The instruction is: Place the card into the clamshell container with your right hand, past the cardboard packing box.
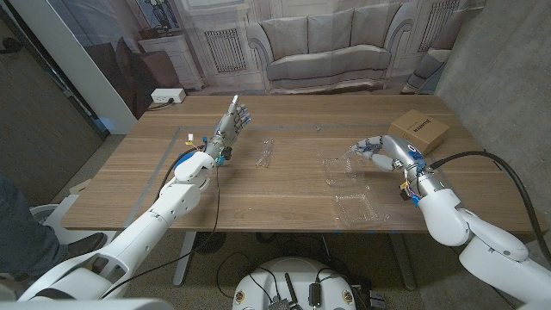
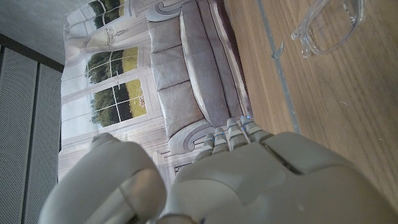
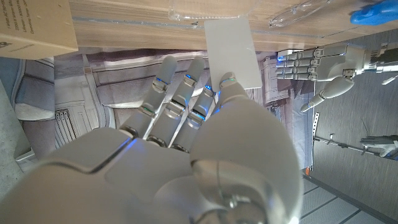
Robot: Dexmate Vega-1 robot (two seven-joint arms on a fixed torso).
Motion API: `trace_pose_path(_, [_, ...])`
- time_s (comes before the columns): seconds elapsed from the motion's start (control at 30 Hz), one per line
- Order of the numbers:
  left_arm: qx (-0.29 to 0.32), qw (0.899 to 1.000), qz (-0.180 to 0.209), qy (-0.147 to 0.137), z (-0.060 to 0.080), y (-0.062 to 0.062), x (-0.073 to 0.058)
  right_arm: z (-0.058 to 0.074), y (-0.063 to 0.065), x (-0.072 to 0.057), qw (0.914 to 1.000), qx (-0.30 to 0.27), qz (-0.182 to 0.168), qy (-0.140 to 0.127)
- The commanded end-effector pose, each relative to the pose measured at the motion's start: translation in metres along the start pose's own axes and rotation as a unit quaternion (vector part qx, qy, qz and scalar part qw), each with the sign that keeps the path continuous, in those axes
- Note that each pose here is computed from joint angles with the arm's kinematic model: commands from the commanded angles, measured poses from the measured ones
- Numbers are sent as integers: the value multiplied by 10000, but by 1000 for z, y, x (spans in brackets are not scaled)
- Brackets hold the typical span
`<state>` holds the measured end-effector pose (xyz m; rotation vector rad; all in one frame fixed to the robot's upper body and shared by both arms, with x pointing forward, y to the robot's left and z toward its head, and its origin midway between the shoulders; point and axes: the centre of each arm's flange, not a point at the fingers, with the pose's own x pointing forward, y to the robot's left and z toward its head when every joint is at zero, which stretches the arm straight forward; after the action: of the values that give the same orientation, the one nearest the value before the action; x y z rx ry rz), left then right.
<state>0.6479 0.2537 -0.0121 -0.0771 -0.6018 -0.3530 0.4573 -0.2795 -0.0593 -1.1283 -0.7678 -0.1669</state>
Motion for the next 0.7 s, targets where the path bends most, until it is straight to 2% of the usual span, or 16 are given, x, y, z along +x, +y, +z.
trace_pose_path(0.03, [29, 10000, -35, 26, 1, 1, 2, 2, 9, -2, 10000, -24, 95, 17])
trace_pose_path(0.7, [108, 9999, -35, -93, 13, 3, 1, 4, 23, -5, 9998, -36, 157, 72])
